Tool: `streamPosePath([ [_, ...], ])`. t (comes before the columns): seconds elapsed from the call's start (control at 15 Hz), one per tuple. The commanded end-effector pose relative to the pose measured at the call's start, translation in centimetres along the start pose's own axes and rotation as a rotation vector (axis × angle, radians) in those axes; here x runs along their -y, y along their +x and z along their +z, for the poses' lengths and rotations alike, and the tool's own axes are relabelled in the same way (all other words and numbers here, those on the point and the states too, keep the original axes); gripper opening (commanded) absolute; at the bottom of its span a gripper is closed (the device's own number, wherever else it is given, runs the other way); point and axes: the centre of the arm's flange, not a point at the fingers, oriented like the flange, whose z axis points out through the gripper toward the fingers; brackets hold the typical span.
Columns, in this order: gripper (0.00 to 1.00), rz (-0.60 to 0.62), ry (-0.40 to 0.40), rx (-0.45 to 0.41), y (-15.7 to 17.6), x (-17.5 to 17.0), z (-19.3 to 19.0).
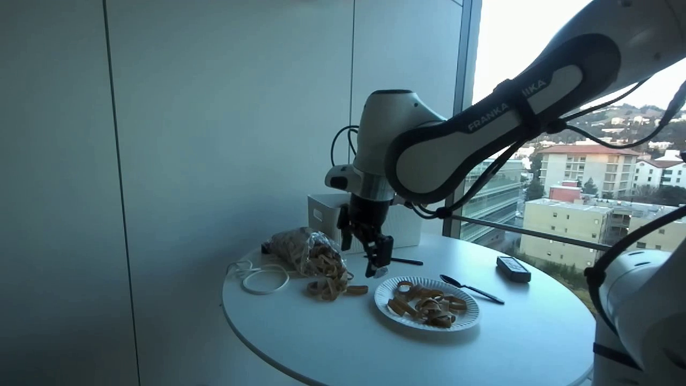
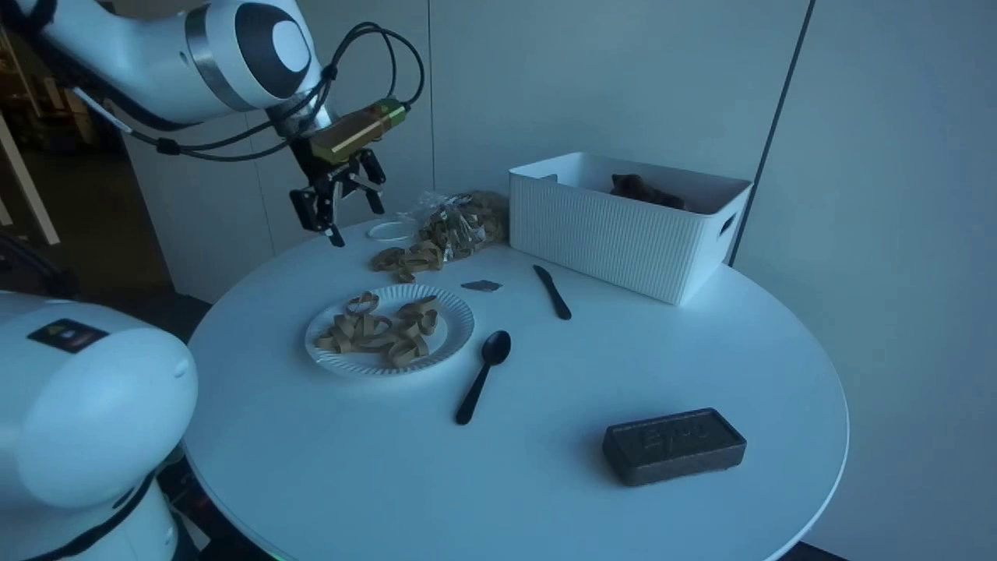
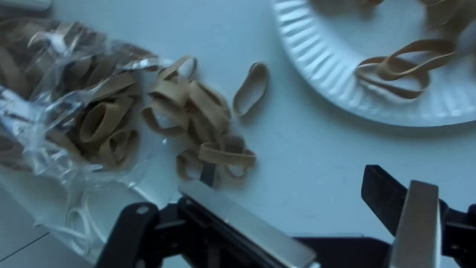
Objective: Take the spoon off of the plate and but the rubber bands on the plate
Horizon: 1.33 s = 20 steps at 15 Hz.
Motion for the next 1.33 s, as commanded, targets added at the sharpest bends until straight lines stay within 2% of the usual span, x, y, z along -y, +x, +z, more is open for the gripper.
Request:
streamPosePath([
  [0.0, 1.0, -0.056, -0.098, -0.058, 2.9, -4.3, 4.0],
  [0.13, 1.0, -0.046, -0.047, -0.091, 3.4, -5.4, 6.2],
  [0.33, 1.0, 0.03, 0.022, -0.073, 3.3, -6.2, 8.6],
  [0.53, 1.0, 0.047, -0.047, -0.049, 2.7, -6.6, 8.9],
  [0.87, 1.0, 0.157, -0.063, 0.03, 1.7, -7.5, 8.7],
  [1.27, 1.0, 0.197, 0.089, 0.085, 0.9, -8.0, 10.5],
])
